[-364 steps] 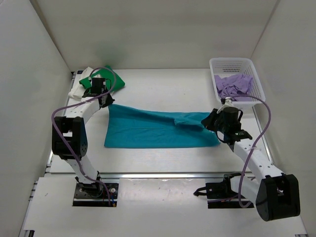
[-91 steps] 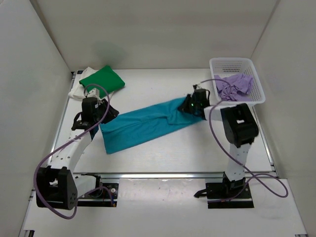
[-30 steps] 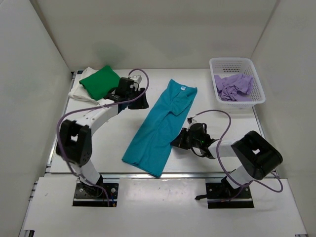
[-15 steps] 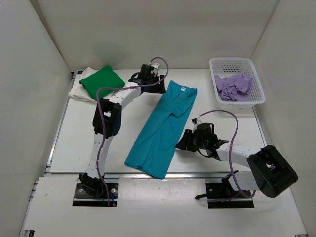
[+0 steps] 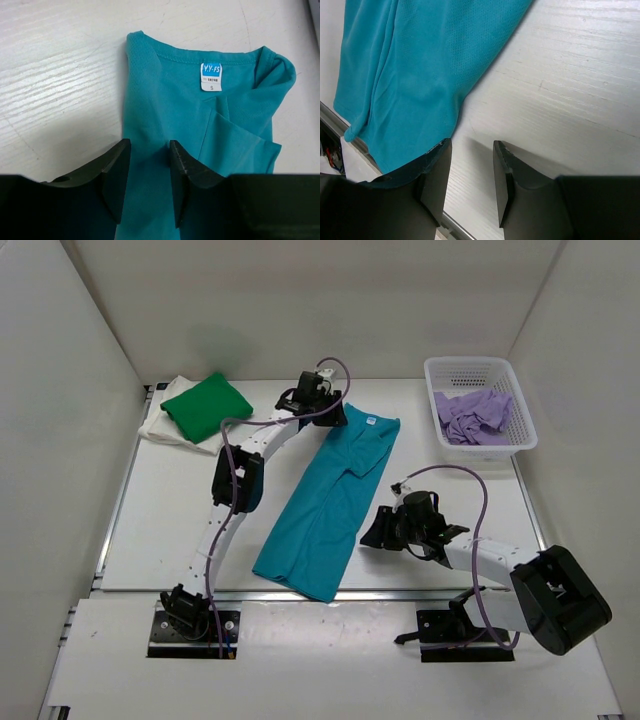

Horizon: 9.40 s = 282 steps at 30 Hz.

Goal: Fold and stack the t-shirts
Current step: Rotate the tshirt 90 degrees, then grab the bottom of the folded rectangular tshirt with both arms, then fold the folded rectangular tshirt in 1/3 of the way, then grab one side of the 2/3 rectangular tshirt with both arms

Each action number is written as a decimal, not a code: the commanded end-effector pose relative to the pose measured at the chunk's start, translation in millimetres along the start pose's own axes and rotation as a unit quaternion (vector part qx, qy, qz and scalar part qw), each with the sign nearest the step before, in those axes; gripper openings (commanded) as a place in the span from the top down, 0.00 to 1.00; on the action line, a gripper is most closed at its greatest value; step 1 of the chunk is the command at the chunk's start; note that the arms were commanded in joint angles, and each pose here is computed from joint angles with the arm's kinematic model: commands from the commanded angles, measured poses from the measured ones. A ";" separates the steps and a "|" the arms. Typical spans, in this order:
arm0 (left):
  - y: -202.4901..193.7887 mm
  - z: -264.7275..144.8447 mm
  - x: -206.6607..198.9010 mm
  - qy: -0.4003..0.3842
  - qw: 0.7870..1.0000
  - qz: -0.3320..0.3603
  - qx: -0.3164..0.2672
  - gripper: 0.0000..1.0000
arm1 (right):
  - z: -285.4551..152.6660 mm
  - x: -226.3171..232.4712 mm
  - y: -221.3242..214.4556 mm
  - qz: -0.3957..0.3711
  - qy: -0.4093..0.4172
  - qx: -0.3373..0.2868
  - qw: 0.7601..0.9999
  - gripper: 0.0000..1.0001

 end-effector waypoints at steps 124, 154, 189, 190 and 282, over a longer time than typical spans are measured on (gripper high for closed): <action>-300.7 -350.2 -59.7 -0.016 0.970 -0.211 0.119 1.00 | -27.4 33.0 -40.5 -0.007 0.008 0.025 1.000 1.00; -81.0 -229.0 -1.8 0.093 0.980 -0.177 -0.003 1.00 | 50.0 41.7 228.9 -0.058 0.030 -0.091 0.994 1.00; -93.6 -212.6 -22.7 0.000 0.973 -0.216 -0.076 0.57 | 104.7 58.6 246.1 -0.088 0.051 -0.041 0.994 1.00; -102.0 -207.9 -19.7 -0.001 0.972 -0.227 -0.064 0.58 | 112.4 60.8 247.5 -0.095 0.052 -0.031 0.994 1.00; -213.0 -220.5 -3.7 0.102 0.945 -0.309 -0.022 0.55 | 54.0 -25.5 105.3 0.094 0.071 -0.146 0.982 0.60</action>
Point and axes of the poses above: each gripper's point midway between its finger pads, its own z axis out along the fingers, its own x axis along the line the jaws close on, y = z × x, the point moved 8 cm from there along -z, back along the fingers, and after that the axes turned 5 degrees about z, right-handed, at the moved point
